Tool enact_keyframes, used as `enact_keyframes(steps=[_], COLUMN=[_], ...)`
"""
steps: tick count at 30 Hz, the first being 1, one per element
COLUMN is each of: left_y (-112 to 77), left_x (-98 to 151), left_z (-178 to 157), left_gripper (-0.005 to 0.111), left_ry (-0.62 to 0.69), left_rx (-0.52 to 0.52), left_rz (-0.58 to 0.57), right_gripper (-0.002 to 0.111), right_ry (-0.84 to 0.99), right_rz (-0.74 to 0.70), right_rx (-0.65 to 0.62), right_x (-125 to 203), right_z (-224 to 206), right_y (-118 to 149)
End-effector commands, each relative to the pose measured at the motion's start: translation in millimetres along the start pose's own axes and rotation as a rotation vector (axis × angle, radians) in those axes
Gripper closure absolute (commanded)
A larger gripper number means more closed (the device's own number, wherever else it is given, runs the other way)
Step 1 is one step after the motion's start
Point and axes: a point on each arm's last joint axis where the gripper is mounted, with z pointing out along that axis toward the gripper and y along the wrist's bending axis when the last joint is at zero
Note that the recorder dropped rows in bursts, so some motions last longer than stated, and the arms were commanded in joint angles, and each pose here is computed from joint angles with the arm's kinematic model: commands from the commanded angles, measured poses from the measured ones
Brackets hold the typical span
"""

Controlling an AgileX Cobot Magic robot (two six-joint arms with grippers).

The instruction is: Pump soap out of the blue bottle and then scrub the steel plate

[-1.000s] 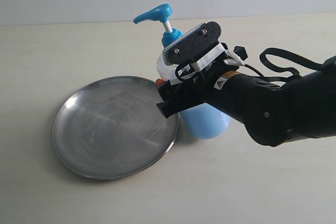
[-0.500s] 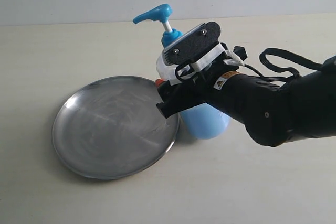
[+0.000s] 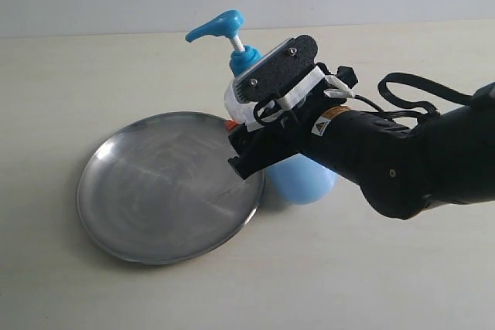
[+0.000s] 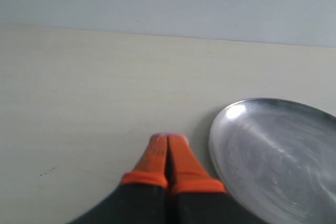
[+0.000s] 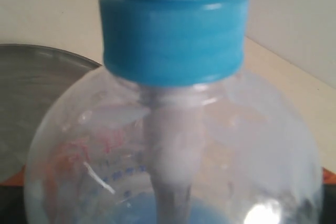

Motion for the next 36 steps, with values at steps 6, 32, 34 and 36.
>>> enact_keyframes(steps=[6,32,34,36], left_y=[-0.7,-21.0,-21.0,-21.0], left_x=[-4,-146,-146,-146], left_z=[-1,-15,-15,-15], left_gripper=[0.107,0.107,0.107,0.107], left_ry=[0.017,-0.137,-0.137,-0.137], left_rx=[0.005,0.119,0.119,0.119], left_rz=[-0.001,0.015,0.015,0.015], right_gripper=[0.108,0.108,0.108,0.108], right_ry=[0.005,-0.042,-0.042,-0.042], right_rz=[-0.007,-0.020,-0.020,-0.020], right_rx=[-0.022,-0.024,-0.024,-0.024], right_x=[3,-1,-1,-1], right_z=[1,1,1,1], right_y=[3,3,3,3])
